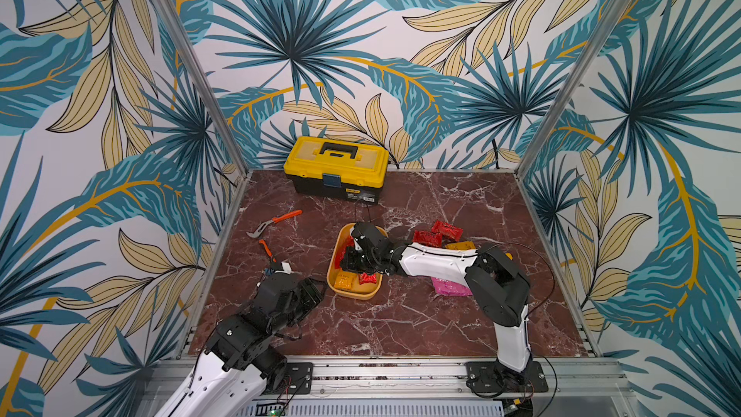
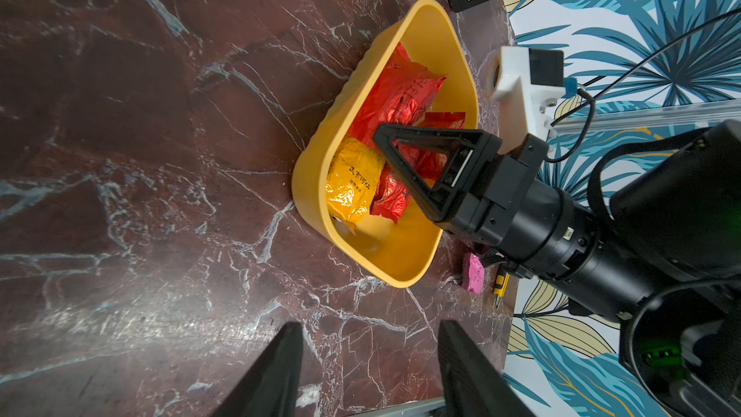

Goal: Take the tea bags out of the storage box
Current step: Pick up the tea bag from the storage box, then place the tea bag at the center of the board.

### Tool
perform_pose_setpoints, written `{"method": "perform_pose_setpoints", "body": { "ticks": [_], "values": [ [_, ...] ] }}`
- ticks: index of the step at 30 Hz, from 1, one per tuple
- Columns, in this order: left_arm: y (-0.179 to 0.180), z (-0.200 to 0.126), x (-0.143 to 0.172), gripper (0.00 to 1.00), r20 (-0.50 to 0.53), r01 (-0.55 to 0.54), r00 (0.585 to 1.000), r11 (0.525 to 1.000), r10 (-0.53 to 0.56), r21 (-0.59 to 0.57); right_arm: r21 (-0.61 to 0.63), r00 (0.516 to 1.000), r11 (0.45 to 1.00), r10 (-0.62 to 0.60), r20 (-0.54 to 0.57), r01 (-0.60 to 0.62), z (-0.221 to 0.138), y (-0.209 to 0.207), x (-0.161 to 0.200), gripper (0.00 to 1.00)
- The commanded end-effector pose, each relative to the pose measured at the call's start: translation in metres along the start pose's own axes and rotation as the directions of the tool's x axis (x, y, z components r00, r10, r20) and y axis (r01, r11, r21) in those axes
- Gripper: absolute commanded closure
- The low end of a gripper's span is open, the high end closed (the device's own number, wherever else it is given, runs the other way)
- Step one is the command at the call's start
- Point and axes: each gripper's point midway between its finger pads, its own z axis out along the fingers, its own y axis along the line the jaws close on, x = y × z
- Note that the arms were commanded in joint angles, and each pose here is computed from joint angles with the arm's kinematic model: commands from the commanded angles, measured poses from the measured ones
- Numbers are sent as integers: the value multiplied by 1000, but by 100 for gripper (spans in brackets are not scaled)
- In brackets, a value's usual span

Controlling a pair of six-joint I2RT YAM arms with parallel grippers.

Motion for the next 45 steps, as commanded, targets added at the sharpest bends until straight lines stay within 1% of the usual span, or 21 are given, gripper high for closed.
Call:
{"method": "perform_pose_setpoints", "body": {
  "ticks": [1, 6, 10, 12, 14, 18, 19, 20, 25, 29, 34, 40, 45],
  "values": [
    [2, 1, -3, 41, 17, 8, 1000, 1000, -8, 1, -15, 1000, 999, -31, -3, 31, -21, 11, 3, 100],
    [-14, 5, -6, 41, 7, -15, 1000, 1000, 15, 20, -38, 997, 997, -69, 35, 71, -66, 22, 2, 100],
    [-33, 19, -2, 42, -55, -42, 998, 999, 43, 28, -38, 989, 992, -115, 92, 119, -106, 27, -2, 100],
    [-45, 28, 1, 45, -93, -57, 994, 998, 60, 31, -30, 984, 989, -138, 115, 142, -124, 25, -3, 100],
    [-57, 36, 2, 46, -114, -68, 991, 997, 73, 47, -10, 984, 990, -140, 111, 142, -138, 14, -2, 100],
    [-79, 45, 4, 46, -122, -96, 987, 993, 105, 74, 11, 983, 990, -139, 120, 139, -163, -10, -3, 100],
    [-84, 47, 5, 46, -126, -102, 986, 992, 112, 79, 29, 985, 993, -117, 130, 115, -170, -25, -11, 100],
    [-89, 50, 7, 46, -134, -109, 984, 990, 120, 85, 32, 986, 994, -110, 124, 107, -175, -35, -11, 100],
    [-102, 65, 17, 46, -172, -130, 974, 987, 145, 97, 13, 994, 998, -64, 84, 63, -193, -75, -8, 100],
    [-104, 72, 22, 46, -188, -126, 972, 987, 144, 102, -51, 999, 998, -44, 11, 45, -197, -96, 0, 100],
    [-102, 72, 23, 46, -193, -127, 971, 987, 143, 94, -105, 995, 994, -51, -82, 43, -187, -111, 7, 100],
    [-99, 72, 24, 46, -196, -124, 971, 988, 139, 89, -96, 989, 995, -25, -143, 11, -163, -127, 0, 100],
    [-97, 72, 25, 45, -202, -128, 969, 988, 143, 84, -56, 987, 998, -17, -158, 8, -148, -139, -8, 100]
  ]
}}
